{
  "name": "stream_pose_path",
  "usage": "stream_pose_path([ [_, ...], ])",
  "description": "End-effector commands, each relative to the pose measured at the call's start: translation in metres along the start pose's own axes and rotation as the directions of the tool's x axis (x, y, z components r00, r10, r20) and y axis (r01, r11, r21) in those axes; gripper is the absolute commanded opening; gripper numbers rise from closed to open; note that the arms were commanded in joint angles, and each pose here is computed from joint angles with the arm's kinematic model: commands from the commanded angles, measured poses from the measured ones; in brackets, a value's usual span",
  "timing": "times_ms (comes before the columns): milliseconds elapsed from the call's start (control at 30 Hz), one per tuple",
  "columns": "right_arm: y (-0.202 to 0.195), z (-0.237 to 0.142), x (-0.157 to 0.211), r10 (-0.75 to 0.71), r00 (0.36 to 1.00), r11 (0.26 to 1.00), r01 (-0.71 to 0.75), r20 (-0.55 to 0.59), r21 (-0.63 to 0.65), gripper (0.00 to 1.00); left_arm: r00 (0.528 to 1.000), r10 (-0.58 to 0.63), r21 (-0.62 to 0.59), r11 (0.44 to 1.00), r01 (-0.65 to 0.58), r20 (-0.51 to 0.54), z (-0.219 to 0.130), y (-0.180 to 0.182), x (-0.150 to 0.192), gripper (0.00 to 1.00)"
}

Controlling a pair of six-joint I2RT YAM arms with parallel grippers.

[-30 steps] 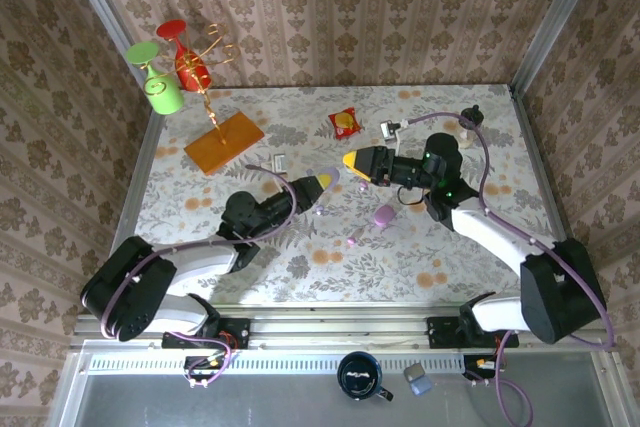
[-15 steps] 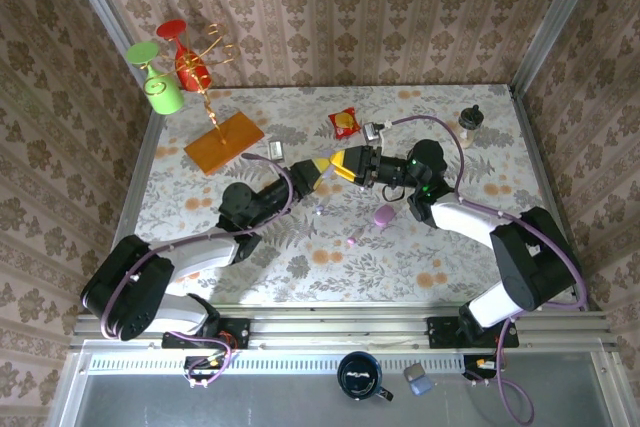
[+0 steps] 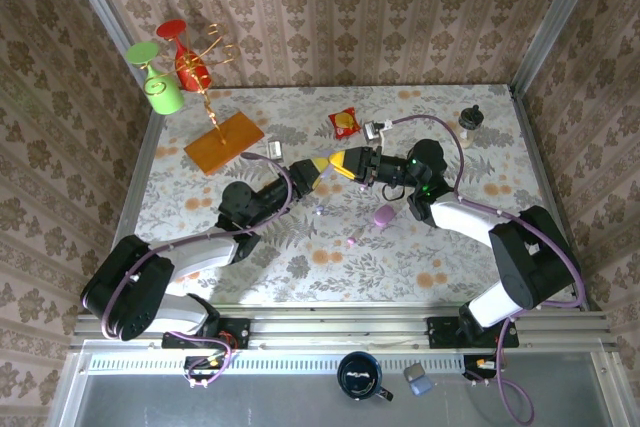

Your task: Insert the wireless bluetooth earbuds into the charging case

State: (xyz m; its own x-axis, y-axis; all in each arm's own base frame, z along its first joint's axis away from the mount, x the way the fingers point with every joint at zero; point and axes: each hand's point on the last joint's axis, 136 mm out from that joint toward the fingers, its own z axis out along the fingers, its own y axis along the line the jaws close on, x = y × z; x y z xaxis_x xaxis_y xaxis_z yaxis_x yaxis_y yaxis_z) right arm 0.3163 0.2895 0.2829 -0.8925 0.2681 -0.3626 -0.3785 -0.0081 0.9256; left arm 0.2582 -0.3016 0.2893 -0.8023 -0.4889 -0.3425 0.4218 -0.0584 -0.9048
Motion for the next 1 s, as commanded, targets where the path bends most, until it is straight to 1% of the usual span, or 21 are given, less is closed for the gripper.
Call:
stream_pose_path([
  [0, 0.006, 0.001, -0.007, -0.03, 0.999, 0.999, 0.03, 0.028, 0.016, 0.11, 0.999, 0.05, 0.05, 0.997, -0.051, 0.019, -0.002, -0.011, -0.003, 0.19],
  [100, 0.003, 0.0, -0.008, -0.021, 0.999, 0.999, 0.019, 0.039, 0.042, 0.1, 0.993, 0.105, 0.043, 0.993, -0.107, 0.046, -0.005, -0.011, -0.007, 0.38],
  [167, -0.001, -0.002, -0.01, -0.009, 0.998, 0.998, 0.005, 0.055, 0.067, 0.09, 0.985, 0.156, 0.035, 0.987, -0.159, 0.073, -0.008, -0.013, -0.011, 0.57],
  [267, -0.009, -0.01, -0.019, 0.005, 0.992, 0.994, -0.019, 0.127, 0.106, 0.09, 0.958, 0.262, 0.009, 0.964, -0.265, 0.118, -0.015, -0.014, -0.017, 0.76],
  [333, -0.013, -0.015, -0.023, 0.012, 0.987, 0.992, -0.032, 0.158, 0.122, 0.08, 0.933, 0.328, -0.021, 0.944, -0.329, 0.147, -0.02, -0.011, -0.022, 0.85],
  [400, -0.017, -0.017, -0.024, 0.024, 0.984, 0.99, -0.047, 0.175, 0.13, 0.08, 0.897, 0.412, -0.056, 0.911, -0.409, 0.16, -0.024, -0.007, -0.025, 0.91],
  [433, -0.019, -0.019, -0.025, 0.035, 0.981, 0.989, -0.061, 0.192, 0.133, 0.08, 0.867, 0.473, -0.072, 0.881, -0.467, 0.155, -0.025, -0.006, -0.024, 0.93],
  [500, -0.025, -0.023, -0.028, 0.063, 0.973, 0.986, -0.096, 0.224, 0.138, 0.08, 0.784, 0.607, -0.099, 0.795, -0.599, 0.132, -0.027, -0.003, -0.02, 0.97],
  [533, -0.027, -0.025, -0.029, 0.08, 0.966, 0.984, -0.116, 0.247, 0.137, 0.07, 0.718, 0.687, -0.108, 0.727, -0.679, 0.109, -0.028, 0.0, -0.015, 0.99],
  [567, -0.03, -0.028, -0.03, 0.096, 0.96, 0.982, -0.134, 0.263, 0.132, 0.08, 0.639, 0.765, -0.116, 0.644, -0.756, 0.08, -0.029, 0.003, -0.01, 1.0],
  [600, -0.031, -0.029, -0.031, 0.112, 0.954, 0.98, -0.152, 0.278, 0.127, 0.07, 0.576, 0.815, -0.117, 0.579, -0.807, 0.056, -0.029, 0.007, -0.004, 1.0],
  [633, -0.032, -0.031, -0.031, 0.129, 0.948, 0.978, -0.17, 0.29, 0.122, 0.07, 0.486, 0.874, -0.125, 0.485, -0.865, 0.028, -0.031, 0.012, 0.001, 1.0],
  [667, -0.032, -0.031, -0.031, 0.142, 0.945, 0.977, -0.182, 0.295, 0.115, 0.08, 0.415, 0.91, -0.149, 0.411, -0.9, 0.003, -0.032, 0.019, 0.004, 1.0],
  [733, -0.031, -0.032, -0.029, 0.16, 0.942, 0.975, -0.197, 0.296, 0.1, 0.09, 0.322, 0.946, -0.153, 0.312, -0.938, -0.044, -0.032, 0.03, 0.009, 1.0],
  [767, -0.031, -0.032, -0.029, 0.17, 0.939, 0.974, -0.207, 0.297, 0.096, 0.09, 0.295, 0.954, -0.154, 0.283, -0.947, -0.06, -0.031, 0.035, 0.01, 1.0],
  [833, -0.029, -0.033, -0.027, 0.193, 0.936, 0.97, -0.227, 0.295, 0.088, 0.08, 0.263, 0.961, -0.155, 0.249, -0.956, -0.083, -0.028, 0.043, 0.01, 1.0],
  [900, -0.026, -0.032, -0.026, 0.216, 0.934, 0.966, -0.248, 0.285, 0.08, 0.07, 0.254, 0.962, -0.149, 0.239, -0.96, -0.095, -0.023, 0.048, 0.01, 1.0],
  [967, -0.023, -0.031, -0.025, 0.232, 0.931, 0.963, -0.261, 0.282, 0.069, 0.07, 0.263, 0.96, -0.13, 0.25, -0.959, -0.093, -0.016, 0.048, 0.011, 1.0],
])
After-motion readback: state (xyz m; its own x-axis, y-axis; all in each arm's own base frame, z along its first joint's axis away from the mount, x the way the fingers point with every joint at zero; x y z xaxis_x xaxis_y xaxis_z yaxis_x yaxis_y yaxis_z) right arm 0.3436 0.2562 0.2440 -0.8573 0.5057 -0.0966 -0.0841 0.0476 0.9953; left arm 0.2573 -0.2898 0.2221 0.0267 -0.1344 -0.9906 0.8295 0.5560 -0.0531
